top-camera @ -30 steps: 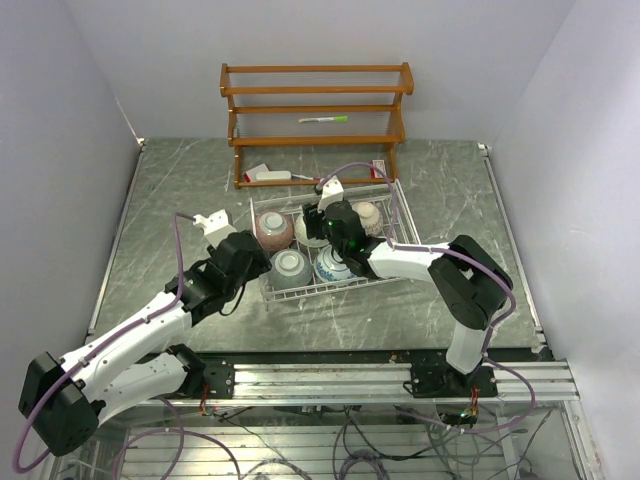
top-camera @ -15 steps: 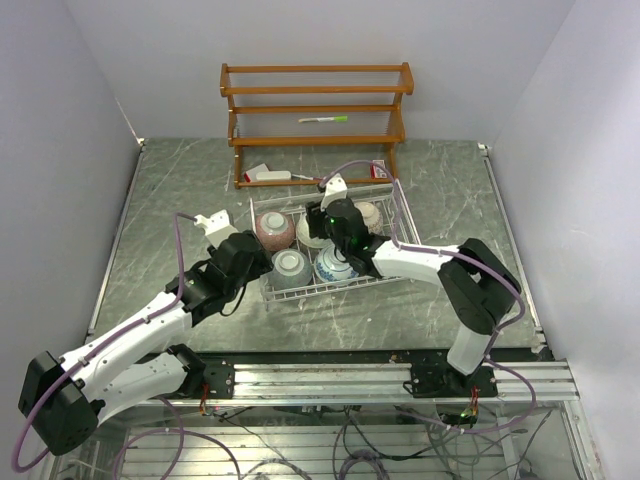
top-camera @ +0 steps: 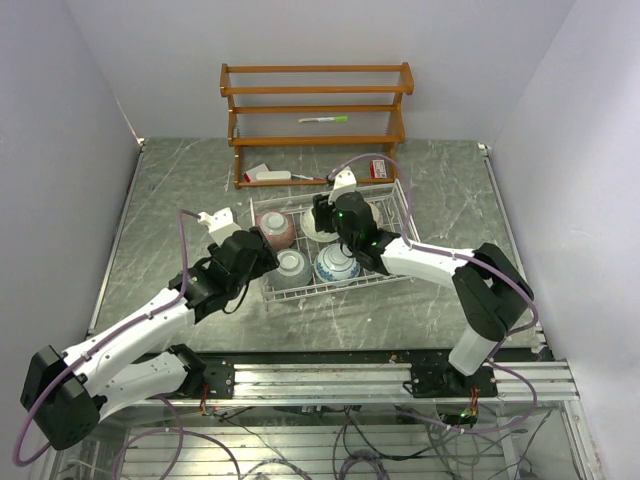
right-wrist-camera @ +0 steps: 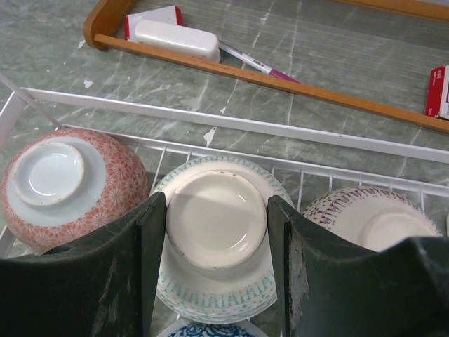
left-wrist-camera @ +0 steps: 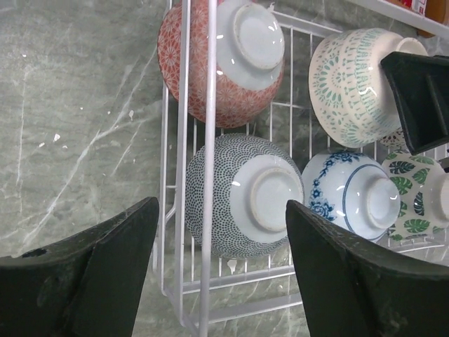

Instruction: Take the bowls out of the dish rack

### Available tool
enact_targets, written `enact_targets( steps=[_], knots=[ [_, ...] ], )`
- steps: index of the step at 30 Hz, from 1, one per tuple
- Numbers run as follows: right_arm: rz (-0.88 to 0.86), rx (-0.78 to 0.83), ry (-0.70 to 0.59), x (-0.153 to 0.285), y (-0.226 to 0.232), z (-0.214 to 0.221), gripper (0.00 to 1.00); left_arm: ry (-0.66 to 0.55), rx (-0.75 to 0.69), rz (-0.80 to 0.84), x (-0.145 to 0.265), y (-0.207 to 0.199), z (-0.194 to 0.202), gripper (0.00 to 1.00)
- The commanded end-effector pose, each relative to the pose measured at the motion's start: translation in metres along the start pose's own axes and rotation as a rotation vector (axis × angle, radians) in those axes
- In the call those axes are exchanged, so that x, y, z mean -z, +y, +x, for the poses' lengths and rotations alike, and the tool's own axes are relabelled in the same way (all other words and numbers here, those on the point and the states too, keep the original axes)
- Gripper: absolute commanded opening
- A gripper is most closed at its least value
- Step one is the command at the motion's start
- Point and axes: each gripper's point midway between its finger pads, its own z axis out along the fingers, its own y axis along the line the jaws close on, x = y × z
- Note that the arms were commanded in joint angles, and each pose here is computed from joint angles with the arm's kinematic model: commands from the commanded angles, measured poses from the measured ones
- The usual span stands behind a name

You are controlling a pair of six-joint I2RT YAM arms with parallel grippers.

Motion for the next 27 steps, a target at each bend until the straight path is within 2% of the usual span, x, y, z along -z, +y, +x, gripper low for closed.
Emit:
enact_targets(
  steps=[1, 9, 16, 21, 27],
  knots=[
    [-0.016, -0.073, -0.116, 0.01, -0.004, -0.049, 0.0, -0.053, 0.014, 0.015, 0.009, -0.016, -0.025, 0.85],
    [-0.075, -0.177, -0.127, 0.019, -0.018, -0.067, 0.0, -0.095, 0.02, 0.053, 0.035, -0.032, -0.058, 0.88],
    [-0.095, -0.219, -0.105, 0.024, -0.031, -0.061, 0.0, -0.113, 0.085, 0.256, 0.061, -0.075, -0.081, 0.85],
    [-0.126, -0.263, -0.118, 0.03, -0.035, -0.066, 0.0, -0.045, 0.091, 0.433, 0.06, -0.118, -0.072, 0.83],
    [-0.169, -0.327, -0.14, 0.041, -0.046, -0.074, 0.0, 0.03, 0.124, 0.566, 0.042, -0.151, -0.05, 0.81]
  ],
)
